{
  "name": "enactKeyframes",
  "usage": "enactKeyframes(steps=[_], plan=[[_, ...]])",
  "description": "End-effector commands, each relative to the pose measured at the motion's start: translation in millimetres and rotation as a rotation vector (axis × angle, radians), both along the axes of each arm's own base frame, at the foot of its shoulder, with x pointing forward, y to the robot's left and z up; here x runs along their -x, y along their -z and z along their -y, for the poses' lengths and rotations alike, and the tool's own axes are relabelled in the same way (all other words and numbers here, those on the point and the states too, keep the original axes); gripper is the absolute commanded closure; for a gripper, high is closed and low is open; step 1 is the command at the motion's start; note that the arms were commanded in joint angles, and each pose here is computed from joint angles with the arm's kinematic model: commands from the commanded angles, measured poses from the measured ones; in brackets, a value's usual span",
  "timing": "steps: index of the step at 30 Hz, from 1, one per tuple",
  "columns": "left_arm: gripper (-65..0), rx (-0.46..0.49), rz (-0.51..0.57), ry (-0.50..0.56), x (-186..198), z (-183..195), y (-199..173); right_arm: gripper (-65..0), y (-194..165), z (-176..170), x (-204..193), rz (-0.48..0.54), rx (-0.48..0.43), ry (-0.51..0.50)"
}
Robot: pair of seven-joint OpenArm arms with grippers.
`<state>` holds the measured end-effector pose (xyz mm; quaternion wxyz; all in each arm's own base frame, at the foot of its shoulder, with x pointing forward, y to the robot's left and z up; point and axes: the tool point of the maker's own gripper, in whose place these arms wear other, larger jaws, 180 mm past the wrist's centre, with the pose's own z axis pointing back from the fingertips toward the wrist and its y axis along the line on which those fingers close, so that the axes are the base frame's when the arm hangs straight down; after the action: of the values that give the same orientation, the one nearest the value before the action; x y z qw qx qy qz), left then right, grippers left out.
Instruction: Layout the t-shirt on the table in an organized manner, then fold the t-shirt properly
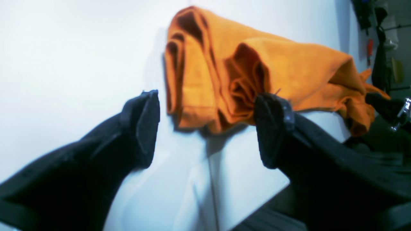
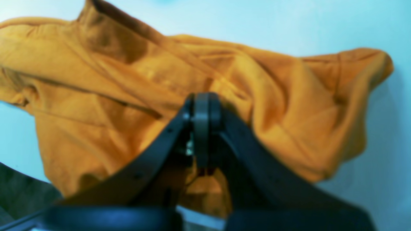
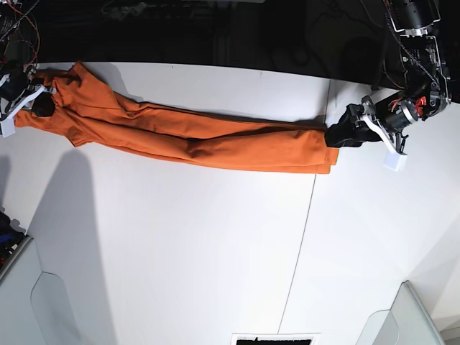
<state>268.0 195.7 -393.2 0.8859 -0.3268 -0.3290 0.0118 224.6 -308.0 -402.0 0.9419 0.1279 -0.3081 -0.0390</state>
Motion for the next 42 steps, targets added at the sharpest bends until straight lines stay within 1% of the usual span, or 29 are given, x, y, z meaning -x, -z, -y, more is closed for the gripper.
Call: enactKeyframes(steps=[1, 10, 17, 20, 22, 26, 31, 33, 37, 42], plan=[[-47.6, -0.004, 0.065, 0.004, -14.1, -1.5, -15.5, 0.0, -10.9, 7.6, -7.8, 0.033, 0.025, -0.006], [-47.6, -0.004, 0.123, 0.012, -36.0, -0.5, -33.2, 0.0, -10.3, 7.5, -6.9, 0.027, 0.026, -0.007], [-47.6, 0.098, 0.100, 0.101, -31.6, 16.6, -48.7, 0.0, -10.3, 7.7, -6.8, 0.027, 0.027, -0.008], [-47.6, 0.096, 0.089, 0.110, -29.5, 17.9, -46.8, 0.0, -10.0, 7.6, -6.5, 0.025, 0.027, -0.008], [-47.6, 0.064, 0.078, 0.117, -29.4, 18.8, -40.7, 0.0, -9.8, 7.5, -6.3, 0.023, 0.026, -0.008], [-47.6, -0.036, 0.066, 0.122, -32.3, 18.6, -25.3, 0.0, -9.9, 7.2, -6.5, 0.024, 0.025, -0.009], [-47.6, -0.112, 0.070, 0.105, -35.9, 13.6, -15.8, 0.0, -9.8, 7.2, -6.3, 0.023, 0.026, -0.009], [-47.6, -0.136, 0.072, 0.104, -36.8, 12.7, -13.0, 0.0, -9.8, 7.2, -6.3, 0.023, 0.026, -0.009], [-47.6, -0.144, 0.077, 0.105, -38.1, 16.7, -10.5, 0.0, -9.9, 7.2, -6.5, 0.024, 0.025, -0.009], [-47.6, -0.205, 0.075, 0.111, -38.9, 14.7, -3.1, 0.0, -10.6, 6.3, -7.0, 0.028, 0.019, -0.008]])
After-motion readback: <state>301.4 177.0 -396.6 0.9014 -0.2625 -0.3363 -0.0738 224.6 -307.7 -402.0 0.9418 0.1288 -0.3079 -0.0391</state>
